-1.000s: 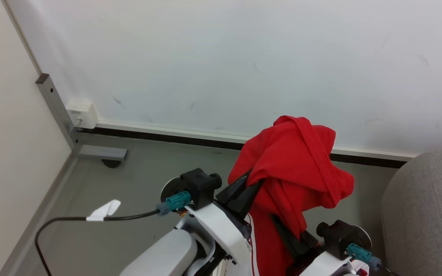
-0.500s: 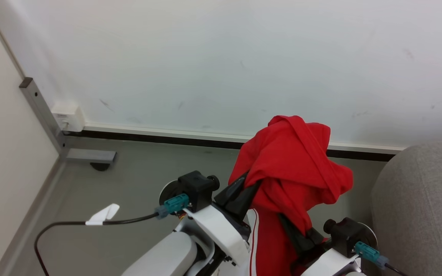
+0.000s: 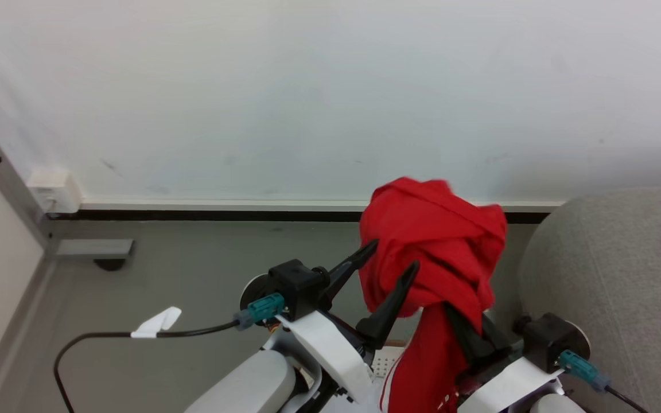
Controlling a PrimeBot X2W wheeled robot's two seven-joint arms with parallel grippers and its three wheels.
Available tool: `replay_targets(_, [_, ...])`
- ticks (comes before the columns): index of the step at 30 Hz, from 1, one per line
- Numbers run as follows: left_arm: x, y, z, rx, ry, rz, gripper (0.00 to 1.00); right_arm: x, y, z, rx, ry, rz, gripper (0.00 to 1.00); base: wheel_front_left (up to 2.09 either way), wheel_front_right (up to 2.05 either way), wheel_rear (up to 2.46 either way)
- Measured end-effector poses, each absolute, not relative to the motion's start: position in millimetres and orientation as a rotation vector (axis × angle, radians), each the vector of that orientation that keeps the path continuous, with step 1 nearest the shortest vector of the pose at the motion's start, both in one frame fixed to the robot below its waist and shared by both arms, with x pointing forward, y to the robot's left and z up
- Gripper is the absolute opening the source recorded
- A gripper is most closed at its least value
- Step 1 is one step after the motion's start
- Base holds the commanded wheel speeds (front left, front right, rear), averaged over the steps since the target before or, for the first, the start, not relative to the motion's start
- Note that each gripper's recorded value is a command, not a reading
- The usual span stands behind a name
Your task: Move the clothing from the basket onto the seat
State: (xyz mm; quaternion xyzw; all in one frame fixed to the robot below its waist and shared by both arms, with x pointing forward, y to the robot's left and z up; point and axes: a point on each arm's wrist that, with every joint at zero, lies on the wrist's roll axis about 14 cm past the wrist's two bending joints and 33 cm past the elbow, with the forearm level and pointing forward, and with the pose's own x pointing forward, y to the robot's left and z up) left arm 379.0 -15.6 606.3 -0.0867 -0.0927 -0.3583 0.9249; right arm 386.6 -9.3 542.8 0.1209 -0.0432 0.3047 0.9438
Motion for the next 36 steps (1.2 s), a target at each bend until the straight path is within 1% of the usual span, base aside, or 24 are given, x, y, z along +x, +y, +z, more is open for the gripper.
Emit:
replay_targets(6, [378,-39,601,-0.177,-0.174,-0.808,1.00,391,-48,547,0.204,-0.119,0.533,0.00,0.00,0.00,0.00])
replay_targets(16, [370,-88,591,-0.170,-0.161,-0.971,1.00,391,-144,563,0.158,-0.194,0.286,0.00,0.00,0.00,0.00])
replay_targets(22, [364,-119,583,-0.166,-0.153,-1.075,1.00,378,-196,570,0.125,-0.225,0.143,0.00,0.00,0.00,0.00])
replay_targets(27, [356,-143,577,-0.174,-0.148,-1.156,1.00,361,-229,567,0.106,-0.224,0.039,0.00,0.00,0.00,0.00])
replay_targets(32, [350,-161,565,-0.167,-0.124,-1.220,1.00,347,-252,563,0.091,-0.214,-0.040,0.00,0.00,0.00,0.00])
replay_targets(36, [346,-170,556,-0.167,-0.105,-1.253,1.00,341,-262,562,0.085,-0.210,-0.076,0.00,0.00,0.00,0.00])
